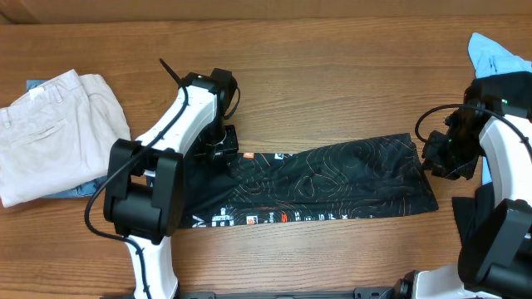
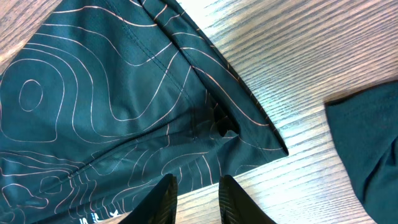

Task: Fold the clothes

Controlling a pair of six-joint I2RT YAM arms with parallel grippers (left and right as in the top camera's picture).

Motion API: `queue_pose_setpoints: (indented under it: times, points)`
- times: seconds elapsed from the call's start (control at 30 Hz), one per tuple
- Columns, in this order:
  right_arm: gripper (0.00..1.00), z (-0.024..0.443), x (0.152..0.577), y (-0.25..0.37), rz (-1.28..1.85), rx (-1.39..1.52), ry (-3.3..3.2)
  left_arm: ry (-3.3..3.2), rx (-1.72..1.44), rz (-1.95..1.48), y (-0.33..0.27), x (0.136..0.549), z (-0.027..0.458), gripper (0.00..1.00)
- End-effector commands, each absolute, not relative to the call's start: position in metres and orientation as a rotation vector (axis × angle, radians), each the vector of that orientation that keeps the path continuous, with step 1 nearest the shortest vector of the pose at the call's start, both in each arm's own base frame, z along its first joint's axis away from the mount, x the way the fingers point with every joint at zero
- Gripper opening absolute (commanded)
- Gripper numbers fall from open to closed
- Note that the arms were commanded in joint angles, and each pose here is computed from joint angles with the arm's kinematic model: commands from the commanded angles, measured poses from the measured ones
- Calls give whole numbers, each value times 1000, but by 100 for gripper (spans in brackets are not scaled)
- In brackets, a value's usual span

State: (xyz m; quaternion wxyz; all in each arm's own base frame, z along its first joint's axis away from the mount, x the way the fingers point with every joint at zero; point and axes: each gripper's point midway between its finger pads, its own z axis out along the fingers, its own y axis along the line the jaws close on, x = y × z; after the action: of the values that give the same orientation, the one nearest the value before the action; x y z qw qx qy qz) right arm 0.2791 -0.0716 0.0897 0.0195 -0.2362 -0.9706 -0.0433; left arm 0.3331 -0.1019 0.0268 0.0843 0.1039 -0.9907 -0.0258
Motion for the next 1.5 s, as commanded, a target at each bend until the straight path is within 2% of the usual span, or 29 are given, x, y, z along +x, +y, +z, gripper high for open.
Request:
queue_pose_setpoints:
  times: [0.0, 0.17, 0.33, 0.47, 0.5, 0.6, 0.67, 0.9, 1.3, 1.33, 1.37, 1.4, 1.47]
  points:
    - [27, 94, 279, -72, -147, -749, -3028, -2959, 325, -106, -102, 336, 14, 49]
    - [27, 94, 279, -72, -147, -749, -3028, -2961, 322, -109, -102, 337, 8, 47]
    - [27, 94, 279, -72, -147, -749, -3028, -2944, 320, -126, -100, 331, 4, 36]
    - [27, 94, 279, -72, -148, -748, -3028, -2937, 319, -129, -99, 330, 4, 13]
    - [27, 94, 279, -72, -148, -749, -3028, -2937, 318, -129, -99, 330, 4, 4]
    - [27, 94, 279, -72, -148, -749, -3028, -2930, 308, -111, -101, 329, 9, 4]
    - [28, 94, 279, -72, -147, -749, -3029, -2914, 234, -15, -112, 325, 31, 4]
    - [28, 94, 280, -72, -147, -749, -3031, -2964, 145, 11, -117, 304, 89, 4]
    - [30, 94, 280, -70, -164, -748, -3029, -2946, -152, -28, -170, 269, 81, 7]
    - [31, 94, 280, -70, -164, -748, -3029, -2942, -158, -33, -170, 268, 80, 9]
    - [31, 94, 280, -70, -164, -748, -3029, -2935, -161, -40, -170, 266, 79, 15]
    - [32, 94, 280, -70, -164, -748, -3029, -2927, -160, -46, -168, 263, 77, 28]
    - [33, 94, 280, -70, -164, -748, -3029, -2918, -159, -54, -167, 261, 75, 35]
